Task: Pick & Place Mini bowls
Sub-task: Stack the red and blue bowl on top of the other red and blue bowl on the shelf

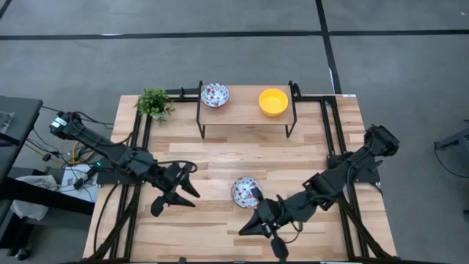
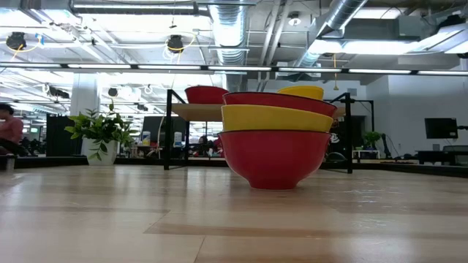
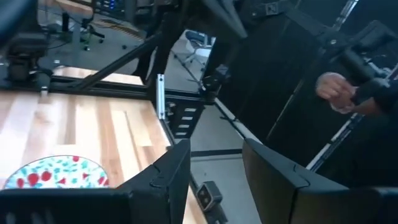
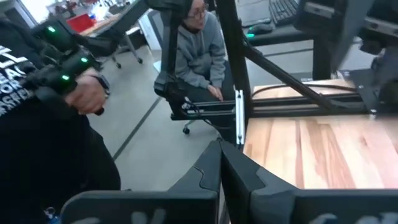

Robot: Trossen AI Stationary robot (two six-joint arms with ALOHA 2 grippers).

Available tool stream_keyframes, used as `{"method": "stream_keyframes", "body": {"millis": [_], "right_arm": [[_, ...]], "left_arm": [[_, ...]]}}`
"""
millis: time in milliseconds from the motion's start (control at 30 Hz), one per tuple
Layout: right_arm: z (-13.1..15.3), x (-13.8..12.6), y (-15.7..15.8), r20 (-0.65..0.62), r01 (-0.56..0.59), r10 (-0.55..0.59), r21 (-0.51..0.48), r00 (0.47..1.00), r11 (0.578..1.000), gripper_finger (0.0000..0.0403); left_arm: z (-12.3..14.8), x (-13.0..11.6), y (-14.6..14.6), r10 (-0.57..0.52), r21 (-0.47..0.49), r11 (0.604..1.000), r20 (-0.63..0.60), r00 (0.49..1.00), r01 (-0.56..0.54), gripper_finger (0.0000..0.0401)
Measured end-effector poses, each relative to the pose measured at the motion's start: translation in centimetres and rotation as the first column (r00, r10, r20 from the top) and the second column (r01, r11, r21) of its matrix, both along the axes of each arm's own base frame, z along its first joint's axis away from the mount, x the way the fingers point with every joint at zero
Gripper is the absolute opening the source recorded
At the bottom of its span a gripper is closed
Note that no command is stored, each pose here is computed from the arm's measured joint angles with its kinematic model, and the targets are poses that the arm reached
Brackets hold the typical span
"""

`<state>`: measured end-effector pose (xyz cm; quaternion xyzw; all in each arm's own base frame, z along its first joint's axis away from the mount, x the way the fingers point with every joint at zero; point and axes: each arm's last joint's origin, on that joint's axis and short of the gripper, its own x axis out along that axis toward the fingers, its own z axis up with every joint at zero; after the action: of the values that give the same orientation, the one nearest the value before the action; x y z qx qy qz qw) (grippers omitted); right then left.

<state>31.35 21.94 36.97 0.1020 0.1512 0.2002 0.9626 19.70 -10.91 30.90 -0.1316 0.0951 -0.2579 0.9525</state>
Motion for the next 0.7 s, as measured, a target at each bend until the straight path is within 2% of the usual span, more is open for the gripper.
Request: {"method": "stream_keyframes", "body": {"millis": [233,400,600,700], "right_arm": [[-1.7,0.6,-0.2,-0.022,-0.006,0.006,0.001,1.000,1.000,0.0000],[-3.7,-1.0,-1.8,0.012,-0.009,0.008,0.055,1.000,0.998,0.0000],[-6.2,-4.4,-5.8,-0.013,0.051,-0.050,0.106,0.999,0.993,0.0000],[-7.2,-6.4,-7.8,-0.033,0.082,-0.078,0.114,0.996,0.990,0.0000]], "left_arm": [[0.3,-0.7,-1.2,-0.061,-0.016,0.998,0.021,0.998,0.061,0.0145],[0.3,-1.1,-1.8,-0.093,-0.020,0.995,0.030,0.995,0.094,0.0145],[0.4,-1.2,-1.9,-0.004,-0.016,1.000,0.039,0.999,0.004,0.0145],[0.4,-1.1,-1.7,0.079,-0.010,0.997,0.044,0.996,-0.079,0.0145]]}}
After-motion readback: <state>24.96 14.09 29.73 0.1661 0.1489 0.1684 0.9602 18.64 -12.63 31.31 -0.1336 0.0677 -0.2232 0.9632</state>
